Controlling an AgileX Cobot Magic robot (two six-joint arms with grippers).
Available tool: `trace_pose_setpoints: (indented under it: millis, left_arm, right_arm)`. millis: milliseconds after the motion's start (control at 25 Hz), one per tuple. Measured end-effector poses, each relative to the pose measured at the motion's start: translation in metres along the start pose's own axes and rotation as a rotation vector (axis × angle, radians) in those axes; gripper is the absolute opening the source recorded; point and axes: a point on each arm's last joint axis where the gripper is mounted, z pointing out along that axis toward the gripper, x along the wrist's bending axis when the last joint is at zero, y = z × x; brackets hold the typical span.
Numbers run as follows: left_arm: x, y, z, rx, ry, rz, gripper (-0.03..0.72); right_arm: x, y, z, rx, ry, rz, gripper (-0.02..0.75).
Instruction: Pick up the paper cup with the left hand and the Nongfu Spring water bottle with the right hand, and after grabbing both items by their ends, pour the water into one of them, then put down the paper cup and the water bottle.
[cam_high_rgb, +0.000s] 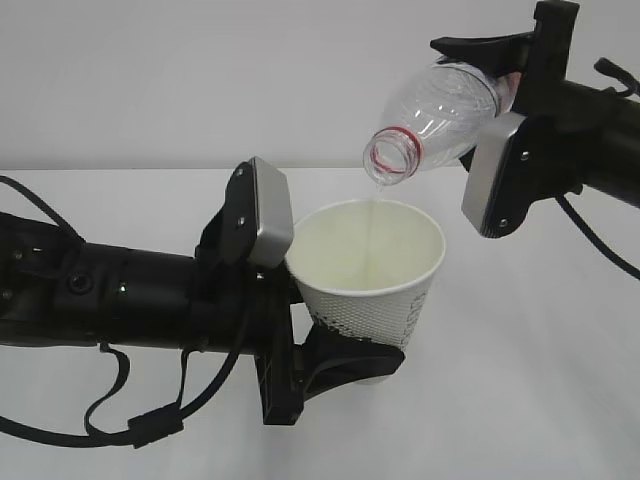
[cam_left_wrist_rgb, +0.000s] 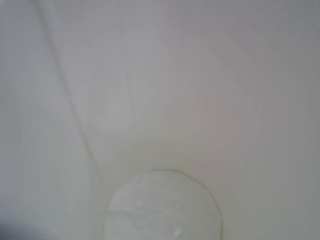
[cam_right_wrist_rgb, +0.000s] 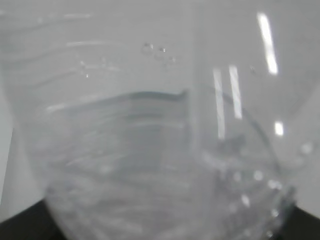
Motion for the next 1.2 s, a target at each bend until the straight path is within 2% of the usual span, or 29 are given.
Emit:
trace_pose_setpoints:
  millis: [1200]
  left_arm:
    - [-0.0001,0.0000,0.0000,0.000,-0.001,0.001,0.510]
  right_arm:
    - [-0.0028,0.0005,0.0000,-0.005,-0.030,0.008,0.479]
